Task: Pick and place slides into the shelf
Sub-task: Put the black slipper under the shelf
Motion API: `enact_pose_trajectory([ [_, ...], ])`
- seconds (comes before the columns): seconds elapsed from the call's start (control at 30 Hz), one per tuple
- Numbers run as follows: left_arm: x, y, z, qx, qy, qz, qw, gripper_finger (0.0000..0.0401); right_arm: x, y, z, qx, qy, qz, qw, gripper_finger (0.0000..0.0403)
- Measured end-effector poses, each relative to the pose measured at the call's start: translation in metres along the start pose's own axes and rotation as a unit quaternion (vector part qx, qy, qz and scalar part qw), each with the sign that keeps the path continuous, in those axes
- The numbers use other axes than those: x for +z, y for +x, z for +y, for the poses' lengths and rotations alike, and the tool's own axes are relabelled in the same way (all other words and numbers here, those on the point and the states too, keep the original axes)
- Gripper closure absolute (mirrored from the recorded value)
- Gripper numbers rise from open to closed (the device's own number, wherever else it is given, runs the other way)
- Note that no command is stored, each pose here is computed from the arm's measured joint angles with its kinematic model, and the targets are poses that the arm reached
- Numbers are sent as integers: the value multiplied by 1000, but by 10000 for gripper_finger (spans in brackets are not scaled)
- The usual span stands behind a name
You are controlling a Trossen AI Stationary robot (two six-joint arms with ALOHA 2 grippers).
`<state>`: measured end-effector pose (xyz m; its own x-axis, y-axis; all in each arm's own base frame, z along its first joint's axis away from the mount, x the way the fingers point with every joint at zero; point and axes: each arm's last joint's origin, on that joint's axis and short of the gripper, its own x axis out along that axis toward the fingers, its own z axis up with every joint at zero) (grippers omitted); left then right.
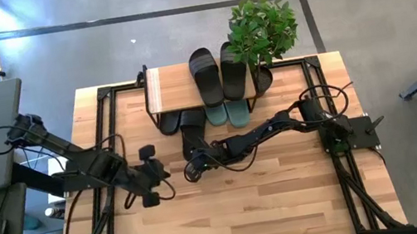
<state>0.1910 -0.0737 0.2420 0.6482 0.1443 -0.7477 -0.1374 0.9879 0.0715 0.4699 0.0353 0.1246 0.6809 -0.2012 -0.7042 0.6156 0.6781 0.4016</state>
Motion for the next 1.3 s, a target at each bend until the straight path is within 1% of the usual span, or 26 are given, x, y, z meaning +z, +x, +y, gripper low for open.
enact_pose_trajectory([
  [0.07,-3,4,0,21,21,17,999,398,-1,0,1,1,-8,0,1000,403],
  [0.13,-5,7,0,28,34,30,999,398,-2,-1,2,2,-12,1,1000,403],
  [0.3,-10,9,0,23,44,61,997,398,-7,-3,6,7,-17,8,1000,403],
  [0.37,-10,9,0,25,44,63,997,398,-9,-4,7,7,-19,8,1000,403],
  [0.5,-12,9,4,69,55,59,994,398,-12,-5,10,10,-34,10,999,403],
  [0.63,-13,8,6,91,64,60,992,391,-13,-5,11,14,-36,15,999,402],
  [0.73,-15,8,6,95,69,68,991,364,-12,-9,12,22,-52,22,998,402],
  [0.9,-16,7,9,119,76,71,988,291,-6,-21,17,31,-78,19,996,402],
  [0.97,-17,7,10,136,82,72,985,264,-6,-24,19,32,-87,19,996,402],
  [1.03,-18,6,13,168,90,65,980,244,-6,-27,21,36,-94,20,995,402],
  [1.1,-20,8,15,210,100,50,971,229,-7,-30,25,46,-101,24,994,400],
  [1.17,-25,12,21,242,106,54,963,219,-9,-35,29,56,-108,28,992,391],
  [1.2,-27,15,23,244,101,59,963,215,-10,-38,31,60,-112,29,991,383],
  [1.3,-38,26,30,226,80,85,967,209,-11,-49,38,62,-138,21,988,354],
])
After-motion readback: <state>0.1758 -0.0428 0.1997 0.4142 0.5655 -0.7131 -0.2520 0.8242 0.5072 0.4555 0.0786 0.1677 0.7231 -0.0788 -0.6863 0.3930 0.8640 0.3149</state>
